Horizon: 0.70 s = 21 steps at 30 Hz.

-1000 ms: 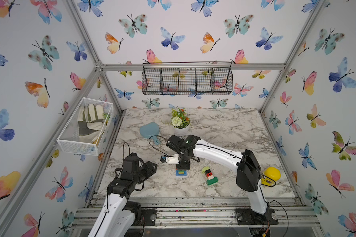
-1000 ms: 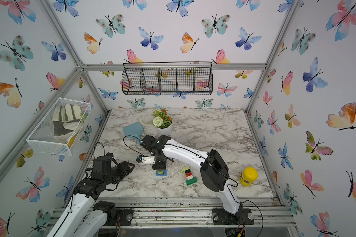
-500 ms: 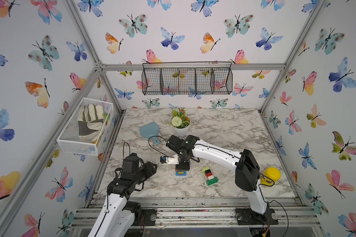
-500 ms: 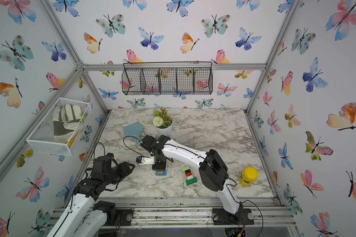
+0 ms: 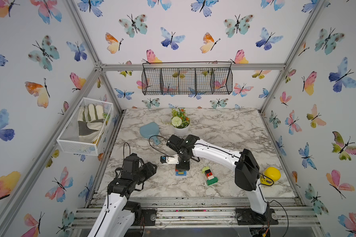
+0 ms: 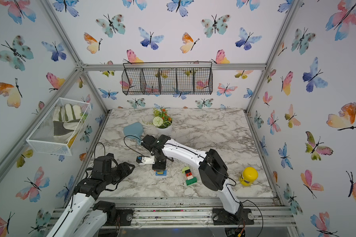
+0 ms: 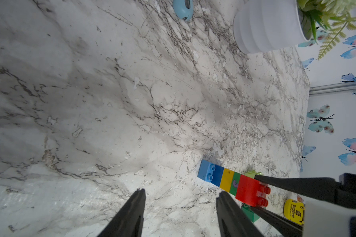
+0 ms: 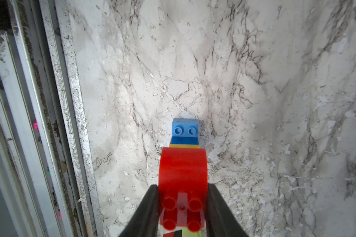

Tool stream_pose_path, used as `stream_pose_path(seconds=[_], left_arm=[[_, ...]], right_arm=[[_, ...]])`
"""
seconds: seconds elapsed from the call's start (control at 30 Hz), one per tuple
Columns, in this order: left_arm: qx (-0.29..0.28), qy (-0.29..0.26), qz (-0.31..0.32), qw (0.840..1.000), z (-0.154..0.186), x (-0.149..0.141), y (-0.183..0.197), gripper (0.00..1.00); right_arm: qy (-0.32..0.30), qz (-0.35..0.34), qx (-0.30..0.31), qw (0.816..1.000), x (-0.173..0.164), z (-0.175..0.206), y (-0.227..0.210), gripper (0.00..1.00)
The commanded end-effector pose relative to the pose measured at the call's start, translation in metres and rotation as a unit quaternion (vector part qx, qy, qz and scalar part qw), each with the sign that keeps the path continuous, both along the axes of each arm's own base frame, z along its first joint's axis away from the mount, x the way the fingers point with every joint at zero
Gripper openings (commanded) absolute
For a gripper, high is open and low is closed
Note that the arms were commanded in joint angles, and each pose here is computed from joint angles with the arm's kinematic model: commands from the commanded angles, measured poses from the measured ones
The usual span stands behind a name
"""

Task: Assemble the number 1 with lego
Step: Assemble the lego brick with the lego brick.

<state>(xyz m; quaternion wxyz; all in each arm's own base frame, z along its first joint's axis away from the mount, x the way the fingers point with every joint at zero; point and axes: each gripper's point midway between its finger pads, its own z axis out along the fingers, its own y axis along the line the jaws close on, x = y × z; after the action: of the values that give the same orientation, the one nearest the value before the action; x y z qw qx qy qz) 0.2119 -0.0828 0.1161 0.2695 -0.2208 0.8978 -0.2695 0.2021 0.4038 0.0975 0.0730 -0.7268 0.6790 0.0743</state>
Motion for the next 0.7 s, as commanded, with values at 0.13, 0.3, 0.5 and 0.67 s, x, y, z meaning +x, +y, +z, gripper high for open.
stream_pose_path(seconds=[0.13,0.3,0.5,0.67], left_arm=[[0.002,-0.016,-0.004,1.000,0.013,0.006,0.000,0.61],[0.000,-0.019,-0.008,1.000,0.018,0.008,-0.002,0.61],[-0.027,-0.034,-0.043,0.998,0.026,0.011,-0.016,0.65],[-0.087,-0.040,-0.115,0.989,0.036,0.011,-0.046,0.65]], right_arm=[[0.008,-0.015,0.011,1.000,0.000,-0.001,0.014,0.67],[-0.014,-0.027,0.073,0.997,0.004,0.038,0.021,0.79],[-0.032,-0.125,0.170,0.977,0.015,0.078,0.009,0.82],[0.011,-0.345,0.276,0.897,0.026,0.105,-0.007,0.64]])
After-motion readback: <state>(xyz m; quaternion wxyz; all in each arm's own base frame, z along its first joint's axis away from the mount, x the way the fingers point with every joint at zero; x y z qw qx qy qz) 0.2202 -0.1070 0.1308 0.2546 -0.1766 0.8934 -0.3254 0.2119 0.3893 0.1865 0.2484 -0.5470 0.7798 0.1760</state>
